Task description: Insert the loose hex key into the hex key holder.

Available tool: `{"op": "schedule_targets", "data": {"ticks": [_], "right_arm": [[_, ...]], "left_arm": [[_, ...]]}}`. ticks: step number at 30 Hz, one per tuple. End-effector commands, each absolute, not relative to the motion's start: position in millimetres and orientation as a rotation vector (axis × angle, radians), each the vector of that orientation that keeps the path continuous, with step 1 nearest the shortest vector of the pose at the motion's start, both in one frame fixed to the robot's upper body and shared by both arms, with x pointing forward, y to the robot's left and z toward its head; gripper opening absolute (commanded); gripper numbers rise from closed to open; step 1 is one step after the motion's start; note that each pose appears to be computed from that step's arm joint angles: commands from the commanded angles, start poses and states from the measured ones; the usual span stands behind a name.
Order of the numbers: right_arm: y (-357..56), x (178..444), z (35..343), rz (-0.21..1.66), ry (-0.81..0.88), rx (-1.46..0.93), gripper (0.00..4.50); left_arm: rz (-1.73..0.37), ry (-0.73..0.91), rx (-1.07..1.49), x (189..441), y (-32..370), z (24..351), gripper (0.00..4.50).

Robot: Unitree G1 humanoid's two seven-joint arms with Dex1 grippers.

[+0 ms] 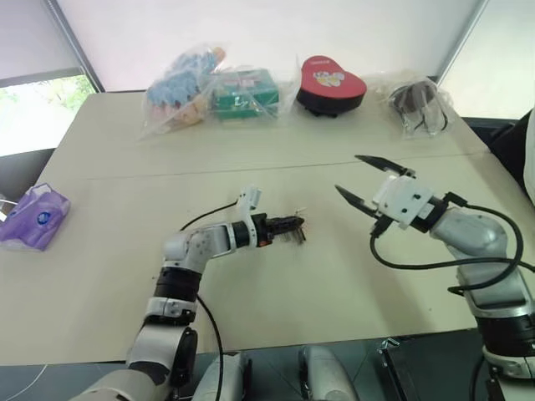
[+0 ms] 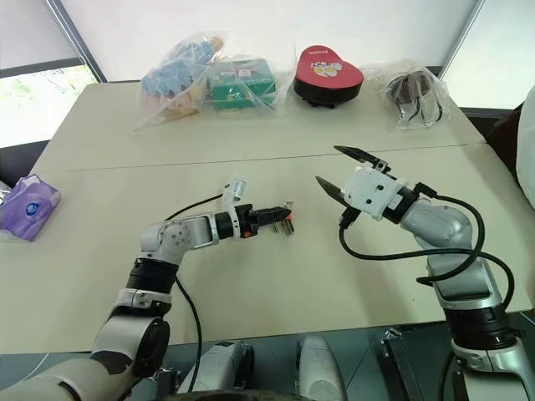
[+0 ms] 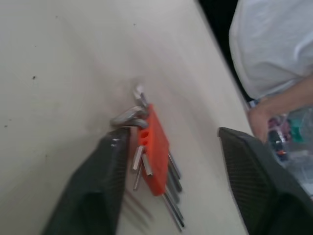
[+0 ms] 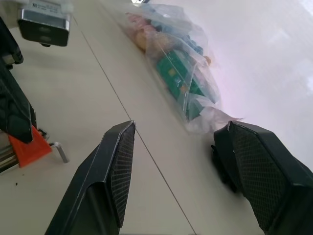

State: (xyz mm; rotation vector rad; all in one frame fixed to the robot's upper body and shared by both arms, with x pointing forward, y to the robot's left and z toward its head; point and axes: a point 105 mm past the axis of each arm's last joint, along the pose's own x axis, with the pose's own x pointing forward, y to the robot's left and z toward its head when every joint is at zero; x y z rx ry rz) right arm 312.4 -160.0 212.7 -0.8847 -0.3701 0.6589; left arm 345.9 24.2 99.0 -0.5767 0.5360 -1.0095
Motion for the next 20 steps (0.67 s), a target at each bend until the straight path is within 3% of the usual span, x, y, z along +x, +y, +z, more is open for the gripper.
{"op": "schedule_targets", "data": {"ticks": [1,4,11,14,20], "right_arm": [[-154.3,308.0,222.2,0.700,-0.400,-0.909,3.11],[-158.7,306.7,203.3,0.805,-0.282,-0.915,3.11],[-172.0,297.2,175.8,0.996,-0.052,-0.932,3.11],[-180.4,297.9,177.1,1.016,-0.010,-0.948,3.11],[-196.8,294.9,185.4,1.041,0.082,-0.952,3.11]], "left_arm": [[-1.005,0.414,-0.356,348.8,44.3,109.8,4.48],[-1.004,0.209,-0.029,352.8,58.5,133.3,4.48],[-0.961,-0.089,0.376,350.7,85.8,182.3,4.48],[-0.950,-0.113,0.469,345.6,101.9,189.0,4.48],[-1.101,0.061,0.454,296.0,144.0,186.9,4.48]]}}
